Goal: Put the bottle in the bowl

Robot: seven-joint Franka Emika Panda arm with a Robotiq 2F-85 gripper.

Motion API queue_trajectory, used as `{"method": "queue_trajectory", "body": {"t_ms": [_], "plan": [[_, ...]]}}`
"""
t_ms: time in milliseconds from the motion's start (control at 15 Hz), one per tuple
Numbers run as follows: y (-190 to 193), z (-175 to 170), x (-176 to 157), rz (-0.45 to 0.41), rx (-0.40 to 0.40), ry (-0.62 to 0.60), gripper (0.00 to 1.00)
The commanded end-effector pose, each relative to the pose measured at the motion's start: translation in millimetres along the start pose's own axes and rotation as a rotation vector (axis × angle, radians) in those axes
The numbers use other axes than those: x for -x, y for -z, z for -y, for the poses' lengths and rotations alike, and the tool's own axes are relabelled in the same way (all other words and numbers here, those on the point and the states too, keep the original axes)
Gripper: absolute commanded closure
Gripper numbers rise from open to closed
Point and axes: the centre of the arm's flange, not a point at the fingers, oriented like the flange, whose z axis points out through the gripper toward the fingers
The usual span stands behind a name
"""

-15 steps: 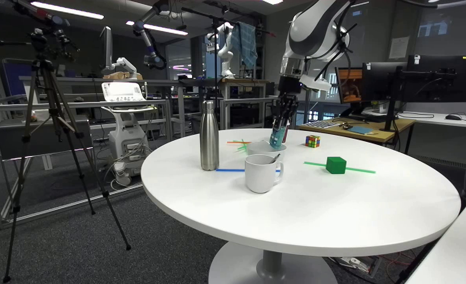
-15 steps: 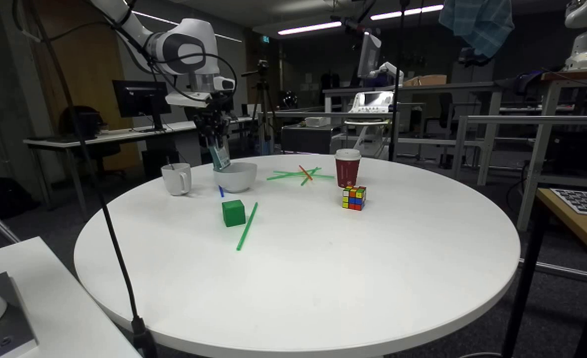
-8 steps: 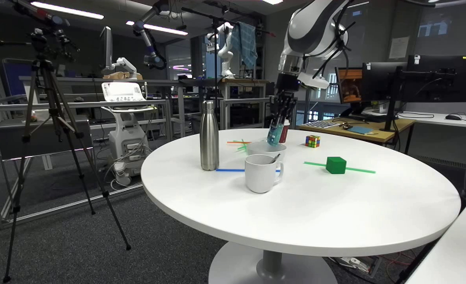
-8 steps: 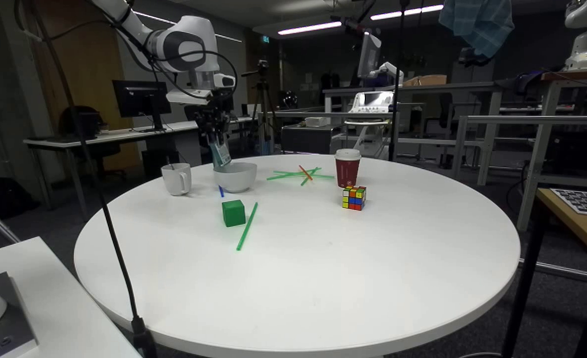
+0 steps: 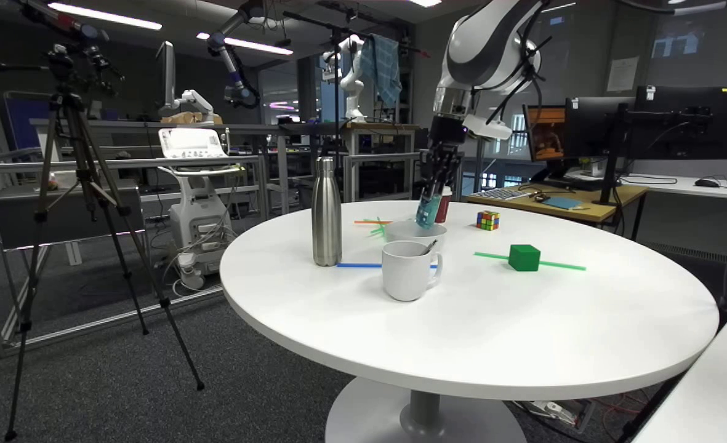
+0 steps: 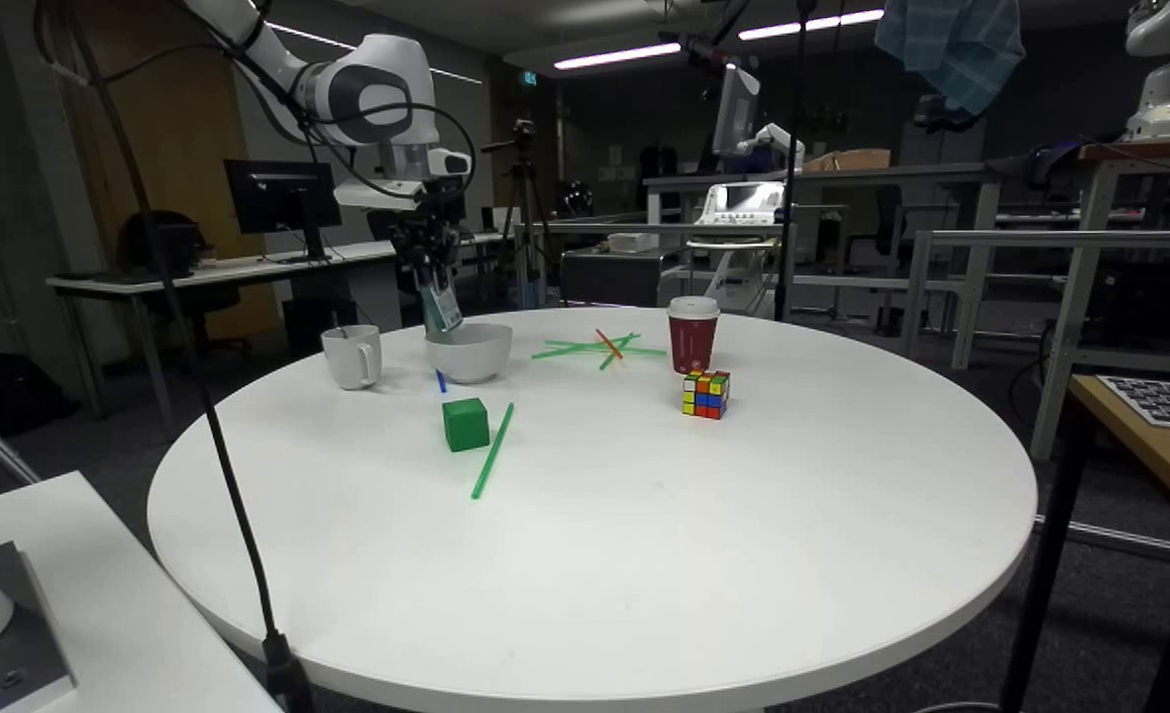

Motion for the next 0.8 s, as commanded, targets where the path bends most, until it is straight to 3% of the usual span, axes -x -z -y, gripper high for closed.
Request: {"method": "queue_trajectory", "body": {"t_ms": [0,733], "plan": [[-8,-5,-20,-0.008,0.01,-0.011,0.89],[-33,-19,-36,0.014,0.0,-0.026,0.89]]}}
